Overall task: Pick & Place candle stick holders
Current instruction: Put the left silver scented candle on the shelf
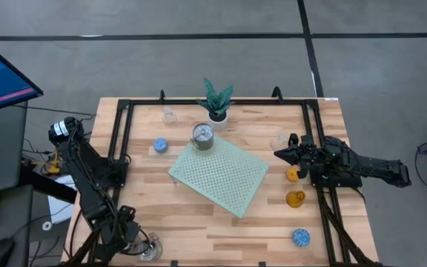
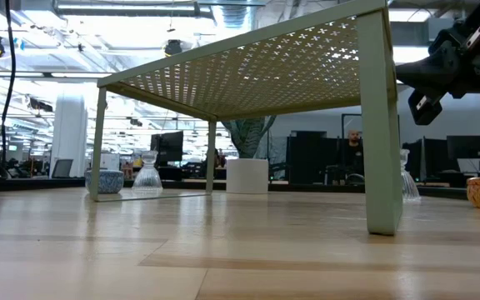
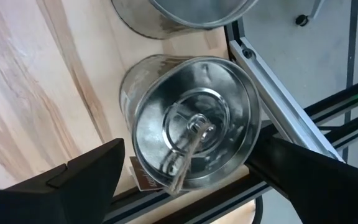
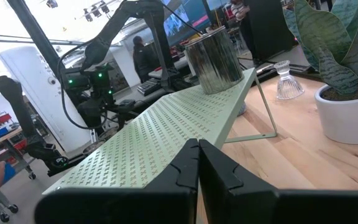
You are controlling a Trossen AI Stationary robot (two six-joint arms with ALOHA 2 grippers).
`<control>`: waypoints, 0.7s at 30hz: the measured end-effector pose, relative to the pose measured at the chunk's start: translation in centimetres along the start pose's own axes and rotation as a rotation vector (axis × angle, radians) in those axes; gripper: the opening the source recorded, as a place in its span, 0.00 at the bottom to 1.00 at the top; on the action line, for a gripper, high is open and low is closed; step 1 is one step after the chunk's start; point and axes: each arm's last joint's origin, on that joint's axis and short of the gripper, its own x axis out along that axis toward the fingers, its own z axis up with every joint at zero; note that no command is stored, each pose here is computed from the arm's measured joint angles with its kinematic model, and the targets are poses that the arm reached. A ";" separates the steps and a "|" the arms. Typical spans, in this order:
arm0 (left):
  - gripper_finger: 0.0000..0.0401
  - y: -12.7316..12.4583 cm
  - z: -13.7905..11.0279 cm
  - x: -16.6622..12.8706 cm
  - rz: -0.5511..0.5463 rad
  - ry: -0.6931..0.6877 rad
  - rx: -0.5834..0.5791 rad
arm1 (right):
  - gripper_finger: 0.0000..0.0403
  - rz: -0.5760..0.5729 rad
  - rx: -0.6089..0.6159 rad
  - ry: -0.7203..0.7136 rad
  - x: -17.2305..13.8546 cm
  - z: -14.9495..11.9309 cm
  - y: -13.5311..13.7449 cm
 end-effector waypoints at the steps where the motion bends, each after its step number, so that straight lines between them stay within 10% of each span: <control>1: 1.00 0.0 0.0 0.0 -0.001 -0.001 0.000 | 0.00 0.000 0.000 0.000 0.0 0.0 0.0; 21: 1.00 -1.3 0.2 4.1 0.063 0.043 0.040 | 0.00 0.000 0.000 0.000 0.0 0.0 0.0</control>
